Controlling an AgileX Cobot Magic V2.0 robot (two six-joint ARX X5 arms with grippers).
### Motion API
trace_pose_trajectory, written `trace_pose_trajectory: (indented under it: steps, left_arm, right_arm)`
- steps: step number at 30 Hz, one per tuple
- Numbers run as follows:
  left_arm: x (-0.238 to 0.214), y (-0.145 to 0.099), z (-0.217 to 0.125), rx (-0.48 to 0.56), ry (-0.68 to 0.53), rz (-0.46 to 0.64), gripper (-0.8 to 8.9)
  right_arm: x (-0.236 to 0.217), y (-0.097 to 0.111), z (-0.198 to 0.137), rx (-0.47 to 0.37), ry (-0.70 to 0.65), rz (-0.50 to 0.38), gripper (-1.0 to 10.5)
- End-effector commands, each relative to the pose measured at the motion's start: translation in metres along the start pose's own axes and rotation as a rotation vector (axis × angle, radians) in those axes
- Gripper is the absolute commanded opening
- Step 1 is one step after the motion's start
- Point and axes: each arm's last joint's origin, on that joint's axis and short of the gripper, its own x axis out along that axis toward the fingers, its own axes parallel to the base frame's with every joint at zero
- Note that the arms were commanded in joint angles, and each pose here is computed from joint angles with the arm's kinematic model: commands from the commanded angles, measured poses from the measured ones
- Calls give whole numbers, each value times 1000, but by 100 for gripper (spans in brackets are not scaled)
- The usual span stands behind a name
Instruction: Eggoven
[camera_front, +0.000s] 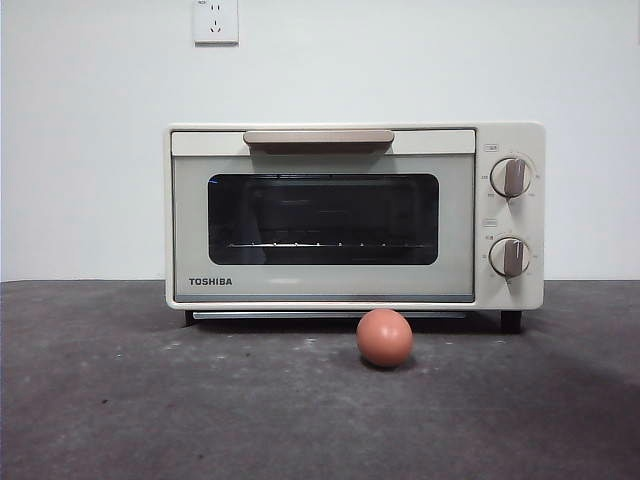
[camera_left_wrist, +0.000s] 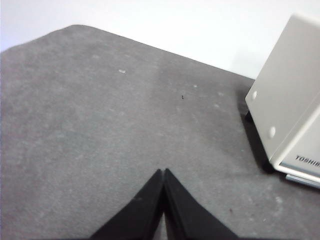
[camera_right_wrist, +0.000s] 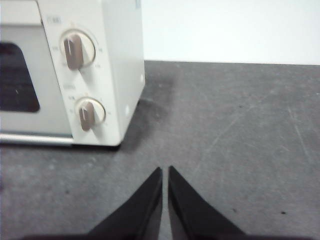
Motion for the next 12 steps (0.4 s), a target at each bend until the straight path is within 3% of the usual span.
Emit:
trace_pose_trajectory:
  steps: [1,4,7,12]
  left_arm:
    - [2,3,-7,-93,22,13,7]
    - [2,1,-7,-133,34,-27,7]
    - [-1,-4,-1,-172,54,-126,7]
    - [-11,-14,21,-239,71,-237,7]
  right_arm:
    - [0,0,0,93,-10,6,5]
    - [0,0,0,114,-6,6,5]
    - [-1,0,3,190,-7,8,5]
    - [-10,3,26,273,-37,39,5]
